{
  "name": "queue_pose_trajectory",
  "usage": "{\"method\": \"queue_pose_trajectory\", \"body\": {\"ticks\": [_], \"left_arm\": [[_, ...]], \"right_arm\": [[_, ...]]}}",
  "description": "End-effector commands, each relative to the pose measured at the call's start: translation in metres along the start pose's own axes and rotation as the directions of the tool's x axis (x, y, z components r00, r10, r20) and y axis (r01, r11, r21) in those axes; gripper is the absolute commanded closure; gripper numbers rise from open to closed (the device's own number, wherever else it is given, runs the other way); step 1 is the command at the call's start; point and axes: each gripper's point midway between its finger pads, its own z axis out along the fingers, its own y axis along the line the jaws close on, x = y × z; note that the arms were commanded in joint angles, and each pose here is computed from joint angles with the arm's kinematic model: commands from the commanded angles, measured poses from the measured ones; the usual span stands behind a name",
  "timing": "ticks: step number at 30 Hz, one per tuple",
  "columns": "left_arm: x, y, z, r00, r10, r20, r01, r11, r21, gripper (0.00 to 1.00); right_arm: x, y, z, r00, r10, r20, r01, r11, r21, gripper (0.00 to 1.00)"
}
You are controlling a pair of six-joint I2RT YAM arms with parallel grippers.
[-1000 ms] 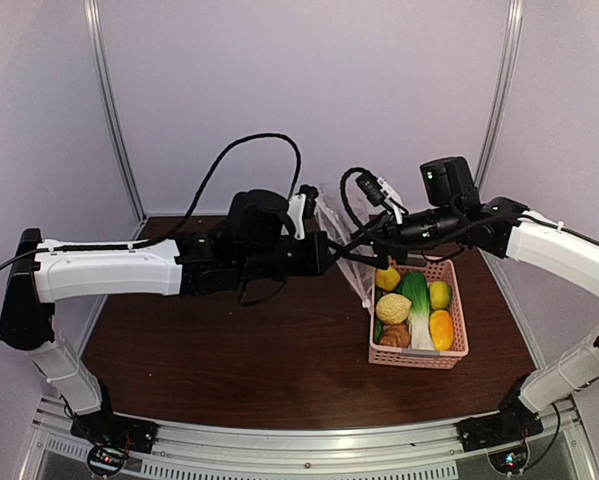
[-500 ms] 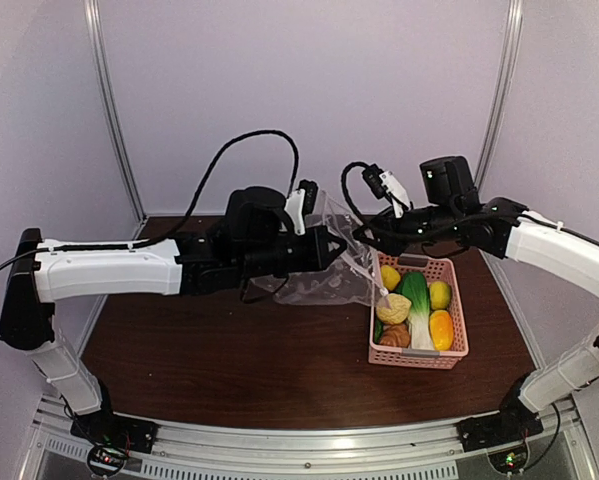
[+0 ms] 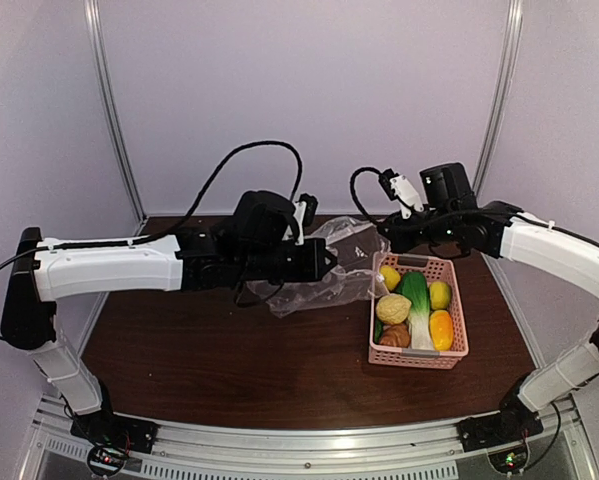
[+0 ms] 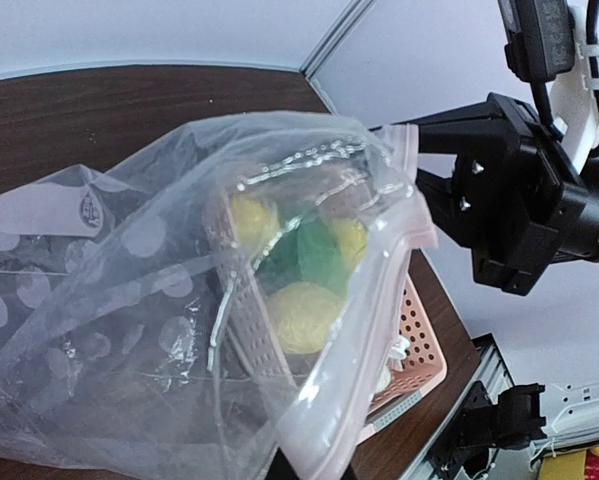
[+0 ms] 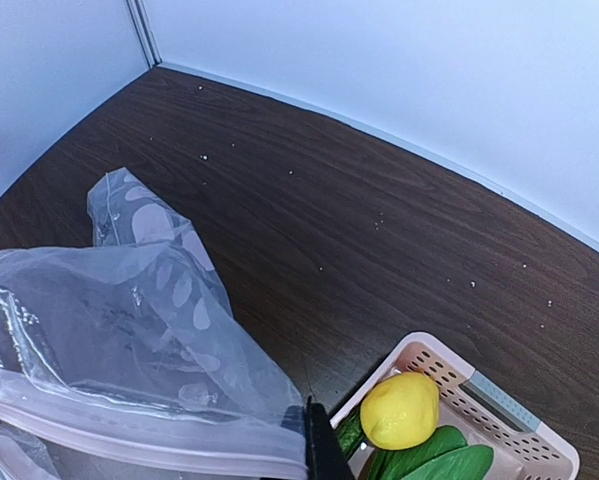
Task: Place the food in the zip-top bag and seal the zipper
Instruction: Open the zipper food storage bag.
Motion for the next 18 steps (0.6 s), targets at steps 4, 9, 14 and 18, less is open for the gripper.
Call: {"method": "queue_pose_trajectory", "body": {"ticks": [4,9,14,18], "left_arm": [[-0.013,0.007,-0.01,0.993,0.114,-0.025,-0.115,0.99,-0.086,1.0],[-0.012,0.034,-0.009,0.97,0.184,-0.157,-0.212,0.959,-0.189,1.0],[-0.006,0.046,-0.004,0.946,0.237,-0.223,-0.276,0.947,-0.163,1.0],[0.006,0.033,0.01,0.933,0.253,-0.257,-0.279,0.958,-0.069,1.0]], "right_arm": [[0.01,0.027,-0.011,0.992,-0.123,-0.041,0.112,0.973,-0.201,0.73],[0.004,0.039,-0.062,0.979,-0.205,0.008,0.198,0.931,-0.307,0.39],[0.027,0.006,-0.089,0.982,-0.184,-0.053,0.16,0.94,-0.302,0.23],[0.057,-0.049,-0.086,0.978,-0.121,-0.171,0.093,0.982,-0.162,0.24]]}}
